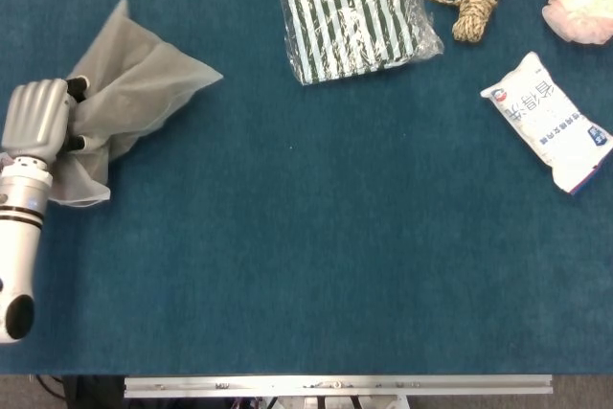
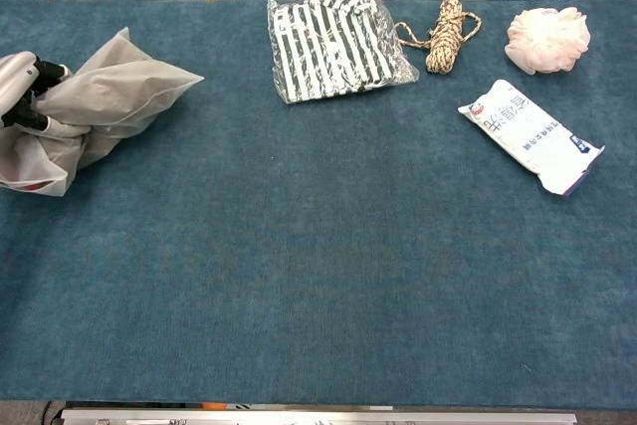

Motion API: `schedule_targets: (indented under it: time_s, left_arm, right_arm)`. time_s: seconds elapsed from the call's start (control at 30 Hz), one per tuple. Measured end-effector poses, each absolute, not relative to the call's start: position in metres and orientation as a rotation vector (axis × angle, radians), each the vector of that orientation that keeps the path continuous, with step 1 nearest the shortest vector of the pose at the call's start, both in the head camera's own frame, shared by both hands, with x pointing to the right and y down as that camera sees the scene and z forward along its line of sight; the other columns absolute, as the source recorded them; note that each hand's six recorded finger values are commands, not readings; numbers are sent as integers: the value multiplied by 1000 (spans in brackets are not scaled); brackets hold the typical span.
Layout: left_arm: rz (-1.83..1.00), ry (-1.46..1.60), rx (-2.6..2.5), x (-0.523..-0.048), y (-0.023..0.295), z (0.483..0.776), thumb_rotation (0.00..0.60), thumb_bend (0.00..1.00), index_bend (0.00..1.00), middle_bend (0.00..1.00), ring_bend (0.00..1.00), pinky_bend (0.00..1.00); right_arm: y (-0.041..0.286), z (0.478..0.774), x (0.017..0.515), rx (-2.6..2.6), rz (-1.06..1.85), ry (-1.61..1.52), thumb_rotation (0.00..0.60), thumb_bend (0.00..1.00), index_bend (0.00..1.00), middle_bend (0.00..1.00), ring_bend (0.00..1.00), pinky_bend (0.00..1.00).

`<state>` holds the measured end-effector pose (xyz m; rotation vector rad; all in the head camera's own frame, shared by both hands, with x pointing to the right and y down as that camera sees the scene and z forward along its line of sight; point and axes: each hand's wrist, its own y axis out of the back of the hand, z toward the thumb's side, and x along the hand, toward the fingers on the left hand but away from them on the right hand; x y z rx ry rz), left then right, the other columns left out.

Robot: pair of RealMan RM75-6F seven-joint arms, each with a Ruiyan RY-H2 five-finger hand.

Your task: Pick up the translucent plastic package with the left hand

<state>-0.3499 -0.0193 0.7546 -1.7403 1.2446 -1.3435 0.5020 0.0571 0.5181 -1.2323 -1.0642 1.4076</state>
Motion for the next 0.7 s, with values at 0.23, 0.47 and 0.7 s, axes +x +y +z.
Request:
schedule_targets:
  time_s: [0.23, 0.47, 0.7]
  left_arm:
    - [-1119, 1314, -1926, -341, -28, 718, 600, 528, 775, 794, 768, 1000]
    - [-932, 1338, -2099, -310, -26, 675, 600, 527, 775, 794, 767, 1000]
    - [-791, 1324, -2247, -268, -19, 636, 600, 527, 774, 790, 765, 1000]
  right_arm:
    - [50, 517, 483, -1266, 1333, -1031, 600, 217, 311, 391, 360, 598]
    - [33, 520, 440, -1357, 1173, -958, 600, 214, 239, 364, 336, 587]
    - [14, 529, 380, -1476, 1011, -870, 600, 110, 50, 243, 224, 475]
